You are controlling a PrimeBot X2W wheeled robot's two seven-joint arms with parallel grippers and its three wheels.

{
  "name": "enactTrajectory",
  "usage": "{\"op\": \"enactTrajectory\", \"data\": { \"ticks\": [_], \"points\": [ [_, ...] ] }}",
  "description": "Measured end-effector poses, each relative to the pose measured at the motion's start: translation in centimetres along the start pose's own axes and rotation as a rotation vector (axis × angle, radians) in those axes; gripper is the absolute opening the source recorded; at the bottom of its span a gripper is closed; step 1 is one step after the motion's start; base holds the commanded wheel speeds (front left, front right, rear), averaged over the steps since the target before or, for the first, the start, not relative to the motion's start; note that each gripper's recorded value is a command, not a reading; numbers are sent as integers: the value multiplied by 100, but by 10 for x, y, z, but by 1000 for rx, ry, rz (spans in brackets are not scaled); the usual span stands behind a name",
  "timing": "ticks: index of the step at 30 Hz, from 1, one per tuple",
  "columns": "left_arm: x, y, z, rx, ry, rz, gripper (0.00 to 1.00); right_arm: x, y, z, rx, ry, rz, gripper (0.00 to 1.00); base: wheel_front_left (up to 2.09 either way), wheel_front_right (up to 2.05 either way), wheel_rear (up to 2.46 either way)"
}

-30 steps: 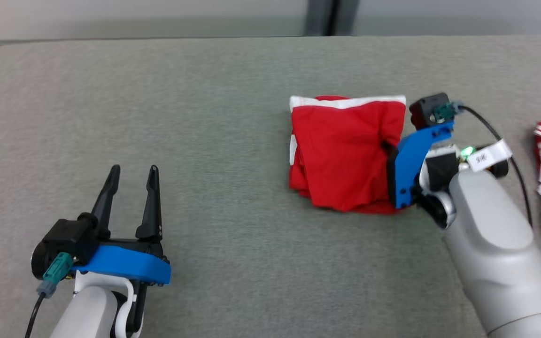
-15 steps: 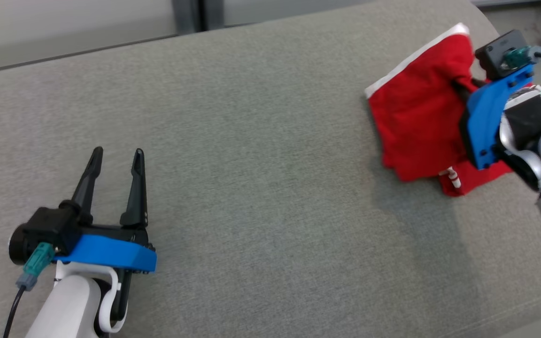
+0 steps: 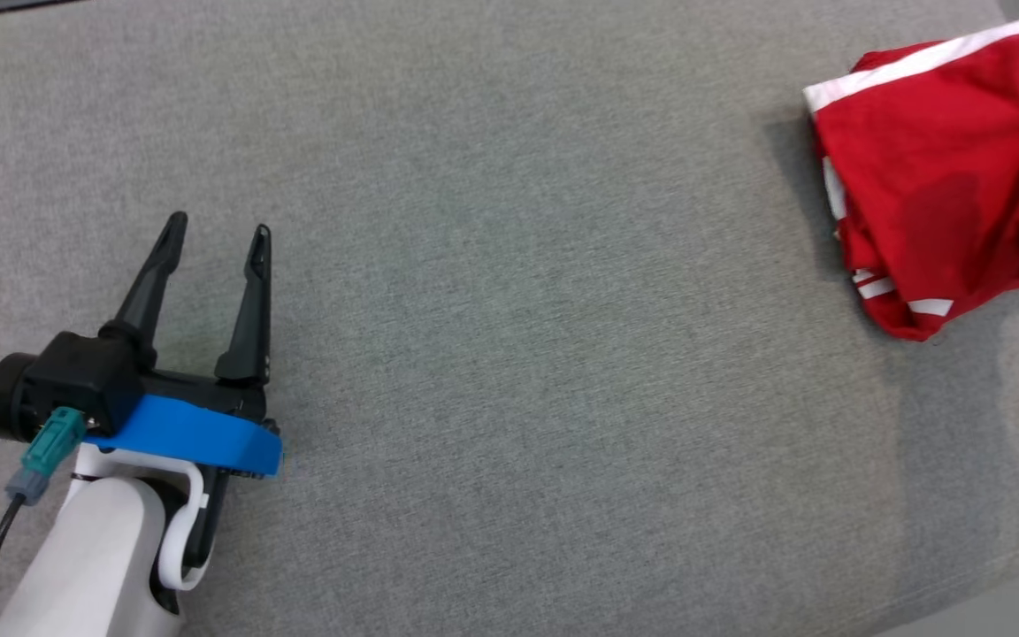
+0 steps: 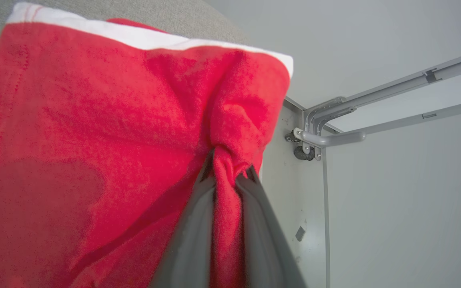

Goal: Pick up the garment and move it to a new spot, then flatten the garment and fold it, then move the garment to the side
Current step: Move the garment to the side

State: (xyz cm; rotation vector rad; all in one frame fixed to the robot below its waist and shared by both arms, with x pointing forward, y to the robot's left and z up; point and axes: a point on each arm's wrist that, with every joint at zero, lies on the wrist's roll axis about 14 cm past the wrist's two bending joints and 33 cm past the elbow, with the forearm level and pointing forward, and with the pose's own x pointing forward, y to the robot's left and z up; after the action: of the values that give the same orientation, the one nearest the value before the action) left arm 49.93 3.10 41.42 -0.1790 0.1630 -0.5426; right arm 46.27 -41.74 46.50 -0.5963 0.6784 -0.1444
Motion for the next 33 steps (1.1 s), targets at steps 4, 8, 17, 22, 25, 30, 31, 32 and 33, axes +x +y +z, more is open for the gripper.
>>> {"op": "enactTrajectory", "data": {
  "ticks": [4, 8, 17, 22, 25, 30, 31, 32, 33],
  "points": [
    [-2, 13, -12, 14, 36, 15, 100, 15, -2, -15, 9, 17, -22, 0, 0, 0, 0],
    [-3, 18, -12, 21, 39, 26, 100, 22, 3, -23, 33, 17, -34, 100, 0, 0, 0],
    [-22, 11, 23, 4, -49, 63, 100, 1, 1, 24, 218, -241, -76, 100, 0, 0, 0],
    [-52, 8, 44, -11, -100, 124, 100, -29, 32, 58, 346, -438, -18, 100, 0, 0, 0],
    [-75, 10, 53, -16, -126, 168, 100, -52, 65, 77, 446, -546, 56, 100, 0, 0, 0],
    [-116, 21, 56, -44, -145, 271, 100, -89, 106, 92, 541, -659, 155, 100, 0, 0, 0],
    [-124, 24, 56, -48, -148, 292, 100, -95, 115, 94, 558, -675, 174, 100, 0, 0, 0],
    [-132, 27, 56, -48, -152, 311, 100, -101, 124, 95, 569, -685, 193, 100, 0, 0, 0],
    [-140, 29, 56, -50, -153, 330, 100, -107, 131, 95, 585, -694, 207, 100, 0, 0, 0]
  ]
}}
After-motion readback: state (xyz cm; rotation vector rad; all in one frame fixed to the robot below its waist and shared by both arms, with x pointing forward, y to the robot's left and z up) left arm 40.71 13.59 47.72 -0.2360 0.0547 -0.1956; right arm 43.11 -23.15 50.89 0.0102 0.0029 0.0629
